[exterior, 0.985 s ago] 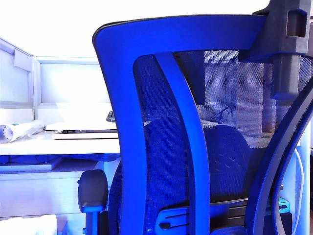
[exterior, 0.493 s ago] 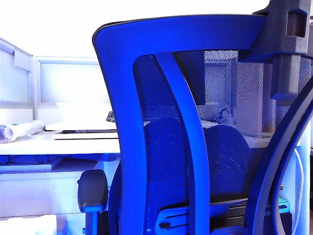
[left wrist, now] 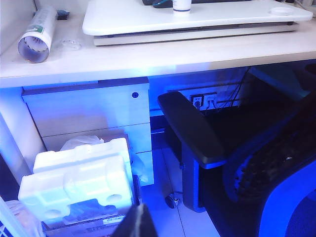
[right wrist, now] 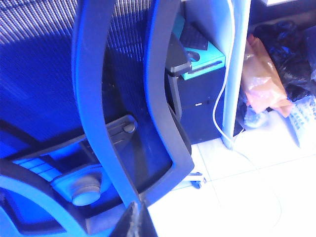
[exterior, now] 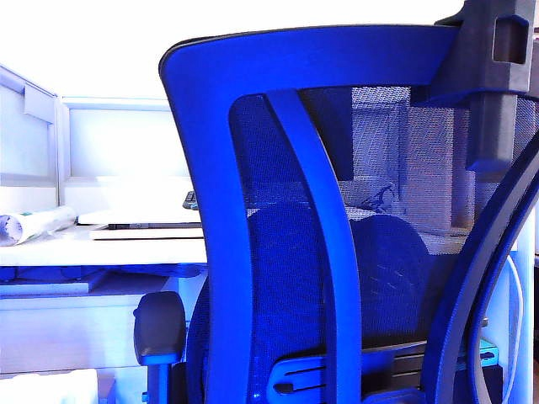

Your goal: Pull out the black chair under the table.

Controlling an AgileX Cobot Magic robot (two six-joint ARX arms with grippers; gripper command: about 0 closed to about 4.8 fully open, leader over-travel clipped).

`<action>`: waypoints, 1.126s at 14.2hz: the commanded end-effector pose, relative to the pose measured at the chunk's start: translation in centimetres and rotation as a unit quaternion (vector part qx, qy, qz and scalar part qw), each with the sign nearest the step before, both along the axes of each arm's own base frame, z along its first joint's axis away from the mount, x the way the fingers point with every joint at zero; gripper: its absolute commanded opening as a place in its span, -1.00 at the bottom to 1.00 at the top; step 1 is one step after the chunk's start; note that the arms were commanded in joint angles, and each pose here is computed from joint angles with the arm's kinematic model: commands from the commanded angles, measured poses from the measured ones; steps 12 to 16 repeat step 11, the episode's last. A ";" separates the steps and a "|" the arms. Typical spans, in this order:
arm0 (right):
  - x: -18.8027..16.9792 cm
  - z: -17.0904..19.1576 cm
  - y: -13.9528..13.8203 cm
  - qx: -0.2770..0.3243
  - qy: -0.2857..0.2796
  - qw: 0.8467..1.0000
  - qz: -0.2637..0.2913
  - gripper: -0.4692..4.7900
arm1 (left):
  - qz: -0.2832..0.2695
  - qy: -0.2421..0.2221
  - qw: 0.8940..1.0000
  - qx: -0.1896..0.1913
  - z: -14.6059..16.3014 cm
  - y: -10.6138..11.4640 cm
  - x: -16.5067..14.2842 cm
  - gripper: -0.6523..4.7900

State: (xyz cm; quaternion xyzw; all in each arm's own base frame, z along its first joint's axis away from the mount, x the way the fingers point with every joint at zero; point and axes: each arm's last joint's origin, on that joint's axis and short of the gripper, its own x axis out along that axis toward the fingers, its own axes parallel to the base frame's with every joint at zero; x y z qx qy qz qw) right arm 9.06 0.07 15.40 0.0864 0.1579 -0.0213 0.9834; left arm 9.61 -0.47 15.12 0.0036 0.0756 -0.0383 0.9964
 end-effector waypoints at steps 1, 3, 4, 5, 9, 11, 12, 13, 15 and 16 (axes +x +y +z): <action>0.2 -0.7 0.0 0.001 0.000 1.000 -0.001 -0.85 | 0.001 0.012 1.000 0.002 -0.3 0.0 0.0 -0.78; 0.2 -0.7 0.0 0.001 0.001 1.000 -0.002 -0.85 | 0.000 0.012 1.000 0.002 -0.3 0.0 0.0 -0.78; 0.2 -0.7 0.0 0.001 0.001 1.000 -0.002 -0.85 | 0.000 0.012 1.000 0.002 -0.3 0.0 0.0 -0.78; 0.2 -0.6 0.0 0.002 0.000 1.000 0.002 -0.85 | 0.000 0.012 1.000 0.002 -0.3 0.0 0.0 -0.78; 0.2 -0.6 0.0 0.003 0.000 1.000 0.004 -0.84 | 0.000 0.012 1.000 0.002 -0.3 0.0 0.0 -0.78; 0.2 -0.6 0.0 0.003 0.000 1.000 0.004 -0.84 | 0.000 0.012 1.000 0.002 -0.3 0.0 0.0 -0.78; 0.2 -0.6 0.0 0.003 0.000 1.000 0.004 -0.84 | 0.000 0.012 1.000 0.002 -0.3 0.0 0.0 -0.78; 0.2 -0.6 0.0 0.003 0.000 1.000 0.004 -0.84 | 0.000 0.012 1.000 0.002 -0.3 0.0 0.0 -0.78; 0.2 -0.6 0.0 0.003 0.000 1.000 0.004 -0.84 | 0.000 0.012 1.000 0.002 -0.3 0.0 0.0 -0.78; 0.2 -0.6 0.0 0.003 0.000 1.000 0.004 -0.84 | 0.000 0.012 1.000 0.002 -0.3 0.0 0.0 -0.78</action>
